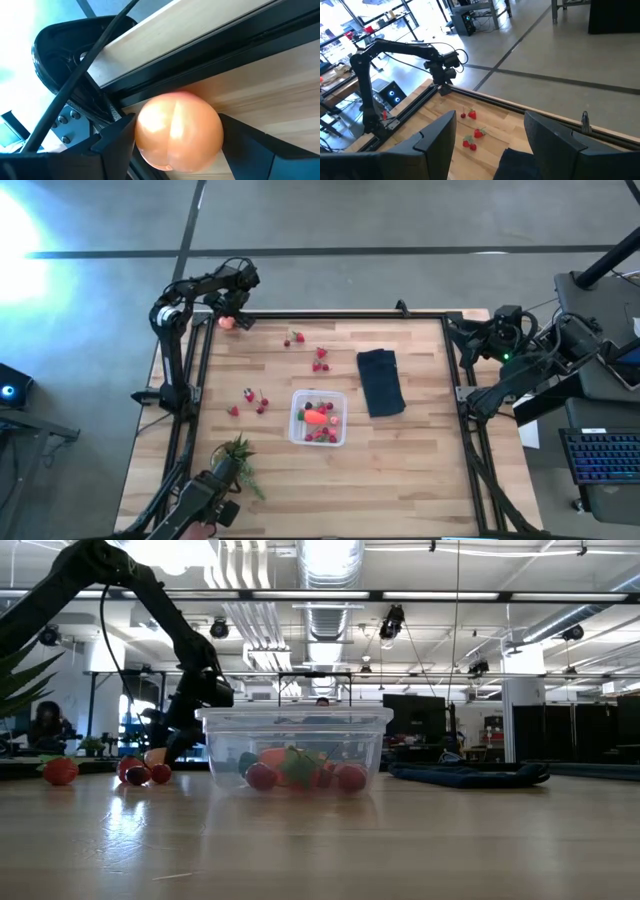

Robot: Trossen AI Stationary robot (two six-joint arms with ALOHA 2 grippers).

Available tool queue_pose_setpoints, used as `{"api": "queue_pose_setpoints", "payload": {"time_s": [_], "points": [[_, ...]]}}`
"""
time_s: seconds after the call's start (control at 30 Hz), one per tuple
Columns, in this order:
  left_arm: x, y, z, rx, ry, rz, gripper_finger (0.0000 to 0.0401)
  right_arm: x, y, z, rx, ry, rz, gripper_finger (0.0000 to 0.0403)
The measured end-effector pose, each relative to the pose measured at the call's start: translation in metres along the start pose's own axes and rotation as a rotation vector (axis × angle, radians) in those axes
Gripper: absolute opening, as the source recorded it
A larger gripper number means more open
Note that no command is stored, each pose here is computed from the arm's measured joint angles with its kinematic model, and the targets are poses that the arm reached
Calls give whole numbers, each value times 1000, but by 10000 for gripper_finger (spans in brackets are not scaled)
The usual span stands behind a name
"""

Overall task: Pick and placing Produce into tupperware
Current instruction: Put the pink peach into the transparent bin

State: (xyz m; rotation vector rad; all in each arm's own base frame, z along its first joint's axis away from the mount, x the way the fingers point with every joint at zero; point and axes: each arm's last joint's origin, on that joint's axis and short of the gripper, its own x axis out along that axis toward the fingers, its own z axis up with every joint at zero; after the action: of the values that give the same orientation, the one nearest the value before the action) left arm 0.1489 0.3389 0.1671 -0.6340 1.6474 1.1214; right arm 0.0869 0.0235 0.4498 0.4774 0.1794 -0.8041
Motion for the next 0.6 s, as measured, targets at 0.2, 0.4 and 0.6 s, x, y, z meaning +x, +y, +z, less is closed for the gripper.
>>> {"api": "queue_pose_setpoints", "payload": {"time_s": [0.2, 0.4, 0.6], "points": [[0, 0, -1, 5, 11, 4, 234, 0, 0, 0, -1, 0, 0, 226], [-1, -1, -2, 7, 24, 0, 232, 0, 0, 0, -4, 0, 0, 226], [-24, -7, -9, 23, -29, -7, 252, 0, 0, 0, -11, 0, 1, 226]]}}
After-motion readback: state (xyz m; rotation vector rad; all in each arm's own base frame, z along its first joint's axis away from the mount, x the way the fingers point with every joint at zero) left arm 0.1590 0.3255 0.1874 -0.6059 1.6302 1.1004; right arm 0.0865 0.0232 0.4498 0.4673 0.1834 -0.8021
